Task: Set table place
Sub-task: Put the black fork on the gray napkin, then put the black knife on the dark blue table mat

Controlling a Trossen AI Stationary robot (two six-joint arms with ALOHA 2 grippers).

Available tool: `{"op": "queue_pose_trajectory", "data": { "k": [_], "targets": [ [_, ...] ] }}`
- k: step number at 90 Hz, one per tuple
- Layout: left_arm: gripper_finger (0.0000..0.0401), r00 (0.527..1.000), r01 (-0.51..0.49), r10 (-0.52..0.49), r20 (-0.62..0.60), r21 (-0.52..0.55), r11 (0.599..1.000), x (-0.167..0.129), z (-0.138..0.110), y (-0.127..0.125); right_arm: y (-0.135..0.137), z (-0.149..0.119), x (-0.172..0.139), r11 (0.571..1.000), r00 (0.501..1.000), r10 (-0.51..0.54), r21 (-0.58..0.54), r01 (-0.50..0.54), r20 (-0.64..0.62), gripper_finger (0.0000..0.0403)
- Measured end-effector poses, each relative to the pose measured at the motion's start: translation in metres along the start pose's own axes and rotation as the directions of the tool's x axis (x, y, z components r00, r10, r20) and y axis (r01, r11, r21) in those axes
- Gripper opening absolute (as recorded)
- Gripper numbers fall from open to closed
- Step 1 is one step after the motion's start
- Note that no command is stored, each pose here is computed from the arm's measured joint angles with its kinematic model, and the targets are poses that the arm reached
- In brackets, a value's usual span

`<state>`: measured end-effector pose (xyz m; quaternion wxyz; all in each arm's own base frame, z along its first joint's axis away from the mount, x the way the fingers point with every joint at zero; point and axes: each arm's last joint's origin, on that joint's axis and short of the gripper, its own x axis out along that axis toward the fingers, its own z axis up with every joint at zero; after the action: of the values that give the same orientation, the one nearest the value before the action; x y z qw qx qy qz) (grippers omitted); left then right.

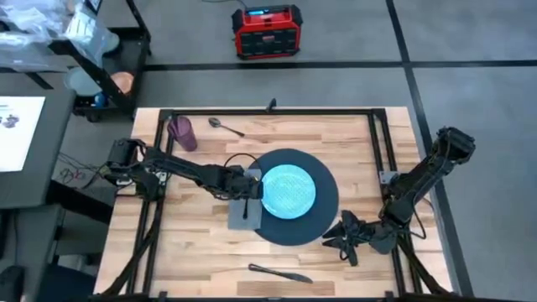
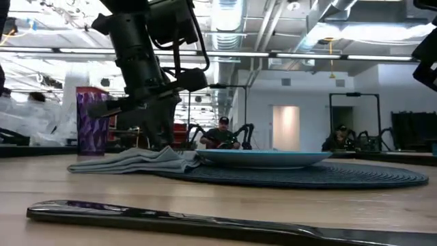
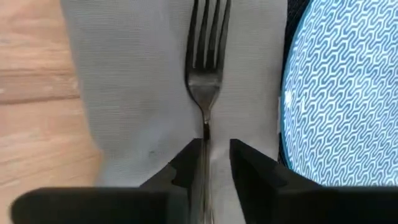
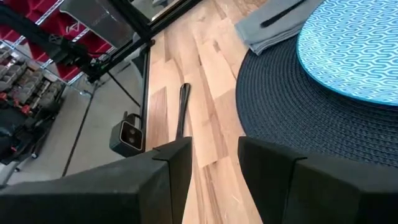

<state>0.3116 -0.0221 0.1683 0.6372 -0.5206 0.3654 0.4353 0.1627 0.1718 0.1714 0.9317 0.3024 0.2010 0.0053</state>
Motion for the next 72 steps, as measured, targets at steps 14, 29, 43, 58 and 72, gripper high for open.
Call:
{"op": "queue_pose_trajectory", "data": {
  "k": [14, 29, 43, 58, 72],
  "targets": [
    [0.0095, 1.000, 0.006, -0.007, 0.006, 0.097, 0.995, 0.000, 0.000, -0.001, 0.000, 0.000, 0.000, 1.000, 1.000, 0.000, -0.001, 0.000, -0.001, 0.0118],
    [0.0094, 0.998, 0.054, -0.062, 0.016, 0.295, 0.954, -0.004, 0.001, -0.005, -0.001, -0.001, 0.000, 1.000, 1.000, -0.007, -0.007, 0.007, -0.005, 0.0118],
    [0.0094, 0.979, 0.094, -0.167, 0.118, 0.463, 0.881, -0.024, -0.008, -0.011, -0.001, -0.001, 0.000, 1.000, 1.000, -0.007, -0.001, 0.007, -0.006, 0.0118],
    [0.0094, 0.920, -0.007, -0.262, 0.293, 0.680, 0.733, -0.054, -0.022, -0.010, -0.003, -0.001, 0.001, 0.999, 0.998, -0.047, -0.006, 0.047, 0.040, 0.0118],
    [0.0094, 0.837, -0.107, -0.374, 0.400, 0.790, 0.604, -0.059, -0.046, -0.008, -0.014, -0.003, 0.014, 0.985, 0.979, -0.167, -0.027, 0.171, 0.121, 0.0118]
  ]
}}
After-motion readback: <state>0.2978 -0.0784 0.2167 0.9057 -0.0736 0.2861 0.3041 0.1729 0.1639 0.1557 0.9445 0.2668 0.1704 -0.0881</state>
